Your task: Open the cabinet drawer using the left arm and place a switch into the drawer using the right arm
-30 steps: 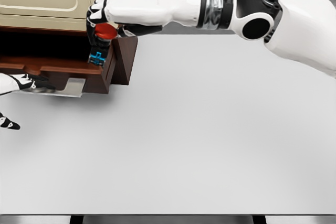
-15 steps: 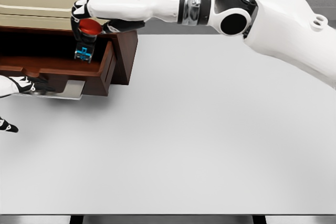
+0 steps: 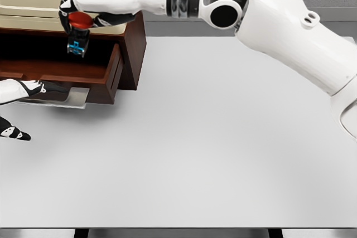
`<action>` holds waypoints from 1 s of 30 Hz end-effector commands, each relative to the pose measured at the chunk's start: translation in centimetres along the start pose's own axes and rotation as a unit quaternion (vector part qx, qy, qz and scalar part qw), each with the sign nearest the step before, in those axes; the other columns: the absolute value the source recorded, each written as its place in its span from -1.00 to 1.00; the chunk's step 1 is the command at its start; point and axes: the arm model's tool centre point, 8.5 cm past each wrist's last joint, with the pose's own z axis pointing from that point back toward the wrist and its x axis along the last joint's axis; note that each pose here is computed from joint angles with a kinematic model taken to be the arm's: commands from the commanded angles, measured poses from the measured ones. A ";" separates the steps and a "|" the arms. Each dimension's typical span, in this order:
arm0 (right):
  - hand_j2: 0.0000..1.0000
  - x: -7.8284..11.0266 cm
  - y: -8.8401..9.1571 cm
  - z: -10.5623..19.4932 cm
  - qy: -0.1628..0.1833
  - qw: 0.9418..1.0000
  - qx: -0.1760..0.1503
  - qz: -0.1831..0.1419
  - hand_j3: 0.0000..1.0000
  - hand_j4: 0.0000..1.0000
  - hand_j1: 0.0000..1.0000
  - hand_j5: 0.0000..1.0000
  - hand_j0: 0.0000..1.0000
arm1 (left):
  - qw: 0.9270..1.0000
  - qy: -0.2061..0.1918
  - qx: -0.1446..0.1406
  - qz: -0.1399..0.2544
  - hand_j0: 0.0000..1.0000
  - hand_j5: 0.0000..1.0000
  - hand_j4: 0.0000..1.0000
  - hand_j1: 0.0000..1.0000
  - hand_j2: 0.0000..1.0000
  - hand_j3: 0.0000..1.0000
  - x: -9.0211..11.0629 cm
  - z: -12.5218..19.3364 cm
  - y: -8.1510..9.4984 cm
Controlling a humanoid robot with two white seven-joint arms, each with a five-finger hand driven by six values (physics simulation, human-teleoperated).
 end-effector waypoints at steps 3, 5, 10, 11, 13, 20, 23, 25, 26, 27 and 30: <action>-0.01 -0.4 -0.4 -0.3 0.006 1.000 -0.004 0.000 -0.01 -0.01 -0.01 -0.01 -0.01 | 1.000 0.003 0.005 0.003 1.00 1.00 1.00 1.00 1.00 1.00 0.0 0.4 0.4; -0.02 -0.4 -0.2 -0.3 0.007 1.000 -0.005 -0.003 -0.02 -0.02 -0.02 -0.02 -0.02 | 1.000 0.005 0.008 0.004 1.00 1.00 1.00 1.00 1.00 1.00 0.0 0.5 0.6; -0.02 -0.1 -0.1 -0.8 0.003 1.000 -0.005 -0.005 -0.02 -0.02 -0.02 -0.02 -0.02 | 1.000 0.027 0.006 0.000 1.00 1.00 1.00 1.00 1.00 1.00 0.0 2.2 1.4; -0.02 -0.4 0.1 -1.3 0.007 1.000 -0.003 -0.009 -0.02 -0.02 -0.02 -0.02 -0.02 | 1.000 0.030 0.006 0.000 1.00 1.00 1.00 1.00 1.00 1.00 0.0 2.4 1.5; -0.02 -0.3 0.1 -1.6 0.005 1.000 -0.005 -0.011 -0.02 -0.02 -0.02 -0.02 -0.02 | 0.999 0.039 0.005 -0.002 1.00 1.00 1.00 1.00 1.00 1.00 0.0 3.1 1.8; -0.02 -1.1 0.6 -2.0 0.024 0.999 -0.019 -0.013 -0.02 -0.02 -0.02 -0.02 -0.02 | 0.999 0.047 -0.001 -0.004 1.00 1.00 1.00 1.00 1.00 1.00 0.1 3.6 1.9; -0.02 -1.6 0.8 -2.2 0.031 0.999 -0.017 -0.020 -0.02 -0.02 -0.02 -0.02 -0.02 | 0.999 0.047 -0.001 -0.004 1.00 1.00 1.00 1.00 1.00 1.00 0.1 3.6 2.0; -0.02 -1.7 0.5 -2.2 0.034 0.999 -0.019 -0.014 -0.02 -0.02 -0.02 -0.02 -0.02 | 0.999 0.047 -0.001 -0.004 1.00 1.00 1.00 1.00 1.00 1.00 0.1 3.6 2.0; -0.02 -1.8 0.4 -2.2 0.038 0.999 -0.020 -0.011 -0.02 -0.02 -0.02 -0.02 -0.02 | 0.999 0.047 -0.002 -0.005 1.00 1.00 1.00 1.00 1.00 1.00 0.1 3.6 2.0; -0.02 -2.1 0.7 -2.1 0.043 0.999 -0.019 -0.013 -0.02 -0.02 -0.02 -0.02 -0.02 | 0.999 0.046 -0.004 -0.003 1.00 1.00 1.00 1.00 1.00 1.00 0.1 3.6 1.8; -0.02 -1.9 0.8 -2.6 0.040 0.999 -0.015 -0.008 -0.02 -0.02 -0.02 -0.02 -0.02 | 0.999 0.046 -0.005 -0.002 1.00 1.00 1.00 1.00 1.00 1.00 0.1 3.6 1.7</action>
